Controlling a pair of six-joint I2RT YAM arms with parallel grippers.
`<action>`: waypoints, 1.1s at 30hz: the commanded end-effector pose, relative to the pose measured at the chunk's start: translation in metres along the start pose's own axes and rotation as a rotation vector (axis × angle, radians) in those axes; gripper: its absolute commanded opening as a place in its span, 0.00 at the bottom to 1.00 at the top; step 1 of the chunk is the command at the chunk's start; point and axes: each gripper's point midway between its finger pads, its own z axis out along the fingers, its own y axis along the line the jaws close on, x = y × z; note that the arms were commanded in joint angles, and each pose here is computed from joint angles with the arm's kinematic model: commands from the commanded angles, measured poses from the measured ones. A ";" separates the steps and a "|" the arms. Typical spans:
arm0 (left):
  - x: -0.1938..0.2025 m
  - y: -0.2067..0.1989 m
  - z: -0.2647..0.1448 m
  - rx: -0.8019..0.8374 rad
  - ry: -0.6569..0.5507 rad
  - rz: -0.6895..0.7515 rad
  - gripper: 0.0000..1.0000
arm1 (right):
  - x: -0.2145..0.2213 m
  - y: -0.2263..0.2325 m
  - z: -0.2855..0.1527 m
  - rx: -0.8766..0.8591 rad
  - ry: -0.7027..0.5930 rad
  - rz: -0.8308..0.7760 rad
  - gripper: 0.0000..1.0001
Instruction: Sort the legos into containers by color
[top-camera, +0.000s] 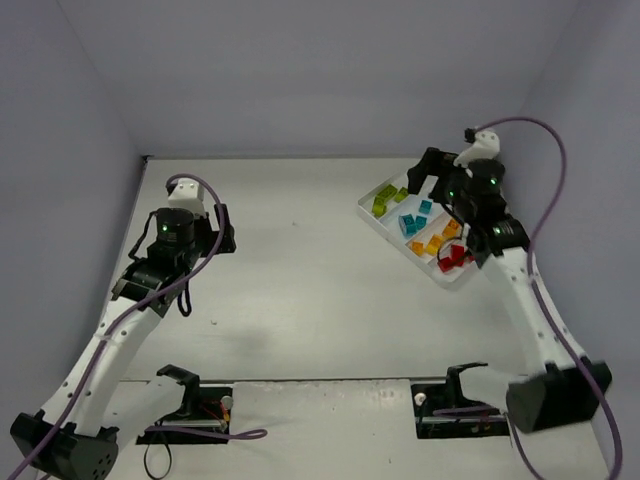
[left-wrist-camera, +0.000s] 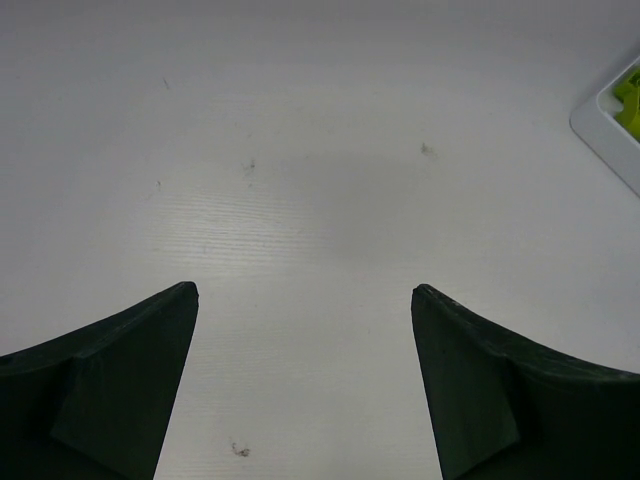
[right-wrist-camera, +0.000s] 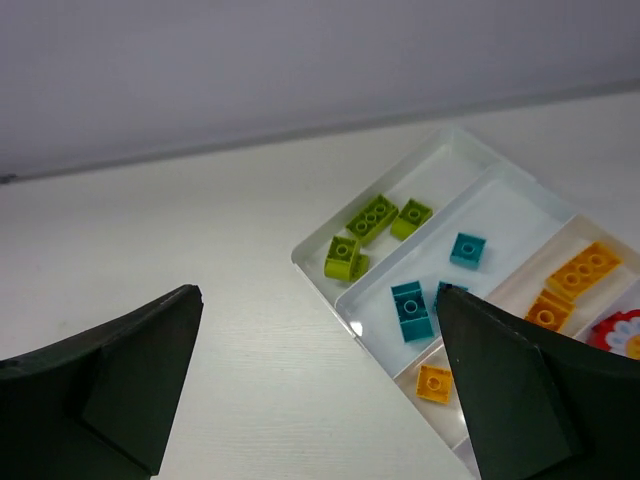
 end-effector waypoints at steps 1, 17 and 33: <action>-0.022 0.007 -0.013 -0.019 -0.090 -0.029 0.81 | -0.012 -0.010 -0.054 0.049 -0.084 -0.015 1.00; -0.007 0.024 -0.053 -0.016 -0.187 -0.056 0.81 | 0.024 -0.016 -0.188 -0.036 -0.260 0.049 1.00; 0.018 0.028 -0.050 -0.021 -0.126 -0.049 0.81 | 0.038 -0.021 -0.200 -0.043 -0.300 0.072 1.00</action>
